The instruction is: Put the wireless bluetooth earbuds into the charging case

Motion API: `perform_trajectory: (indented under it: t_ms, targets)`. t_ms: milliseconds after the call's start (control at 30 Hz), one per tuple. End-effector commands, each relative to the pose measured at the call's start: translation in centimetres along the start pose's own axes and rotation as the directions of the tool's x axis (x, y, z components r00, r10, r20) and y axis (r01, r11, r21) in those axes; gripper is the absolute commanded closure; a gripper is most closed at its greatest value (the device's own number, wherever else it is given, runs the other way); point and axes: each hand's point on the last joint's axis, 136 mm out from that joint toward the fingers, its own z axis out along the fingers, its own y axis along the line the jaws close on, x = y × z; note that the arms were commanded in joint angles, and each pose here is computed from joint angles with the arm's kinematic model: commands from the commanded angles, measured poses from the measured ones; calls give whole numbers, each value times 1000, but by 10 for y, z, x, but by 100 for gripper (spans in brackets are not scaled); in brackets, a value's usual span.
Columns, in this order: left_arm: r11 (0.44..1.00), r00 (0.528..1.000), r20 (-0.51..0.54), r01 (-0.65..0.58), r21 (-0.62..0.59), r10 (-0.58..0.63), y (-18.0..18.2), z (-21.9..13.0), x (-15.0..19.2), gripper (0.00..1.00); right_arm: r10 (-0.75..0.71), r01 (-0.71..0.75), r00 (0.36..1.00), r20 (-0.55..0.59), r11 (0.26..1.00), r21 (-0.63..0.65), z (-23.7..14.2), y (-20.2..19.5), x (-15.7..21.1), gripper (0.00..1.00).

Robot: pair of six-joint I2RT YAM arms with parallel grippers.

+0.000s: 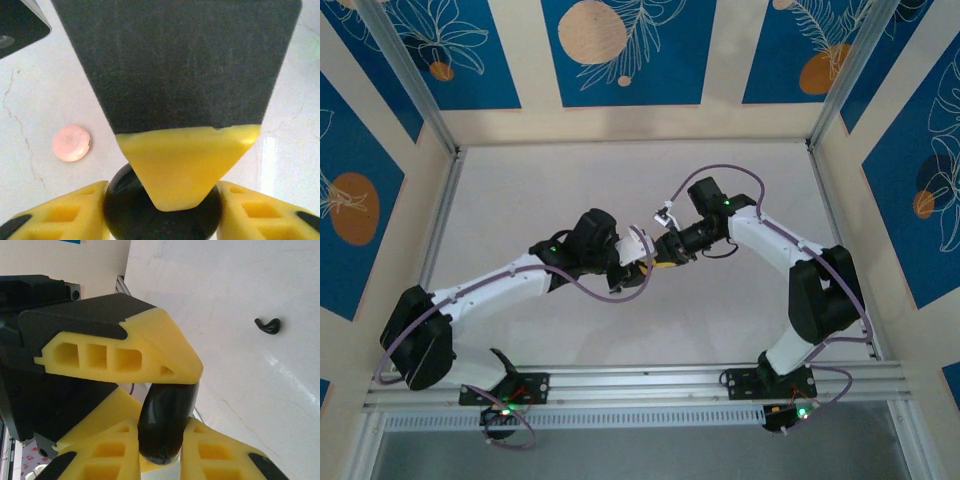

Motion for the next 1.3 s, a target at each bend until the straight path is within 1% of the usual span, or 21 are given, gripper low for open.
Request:
perform_trajectory:
  t_ms: [0,33,67,100,200,267,400,533,633,767,900,1033,1167,1200,1267]
  targets:
    - [999,998,54,21,-35,-19,3,-9,-18,42,-112,110,991,76,993,33,-16,12,-6,83]
    - [998,998,62,33,-47,-30,6,-10,-19,37,-140,136,984,108,990,45,-22,15,-7,83]
    - [997,996,74,45,-59,-41,8,-12,-21,28,-163,156,976,145,986,58,-30,15,-8,83]
    - [996,995,92,57,-72,-50,11,-15,-23,24,-183,174,967,180,983,68,-37,17,-10,84]
    - [991,983,169,93,-91,-77,19,-25,-32,20,-244,224,925,291,969,103,-62,22,-12,85]
    - [990,968,235,111,-84,-89,21,-34,-41,20,-290,261,888,357,957,129,-79,26,-12,84]
    - [996,942,330,81,-39,-64,15,-48,-56,22,-366,335,829,422,930,148,-97,35,-11,83]
    - [1000,901,433,-4,26,-8,0,-61,-71,24,-459,448,781,425,884,132,-103,55,-7,84]
    - [998,872,489,-27,52,-2,-5,-69,-80,24,-512,529,752,416,845,83,-105,74,-2,84]
    - [990,871,490,-50,131,-21,-14,-70,-88,25,-553,593,727,408,804,33,-106,88,5,84]
    - [978,865,495,-28,208,-80,-17,-69,-97,29,-565,627,723,397,778,-34,-106,100,13,84]
    - [961,832,536,-11,278,-145,-15,-70,-108,32,-576,650,719,389,755,-84,-106,107,21,84]
    - [941,800,576,-41,335,-170,-18,-76,-118,36,-592,660,718,366,746,-88,-102,108,24,83]
    - [936,797,578,-50,348,-173,-19,-77,-119,37,-598,664,715,362,742,-87,-100,107,25,83]
    - [920,798,576,-74,384,-176,-24,-77,-122,41,-631,696,689,355,714,-80,-97,108,27,83]
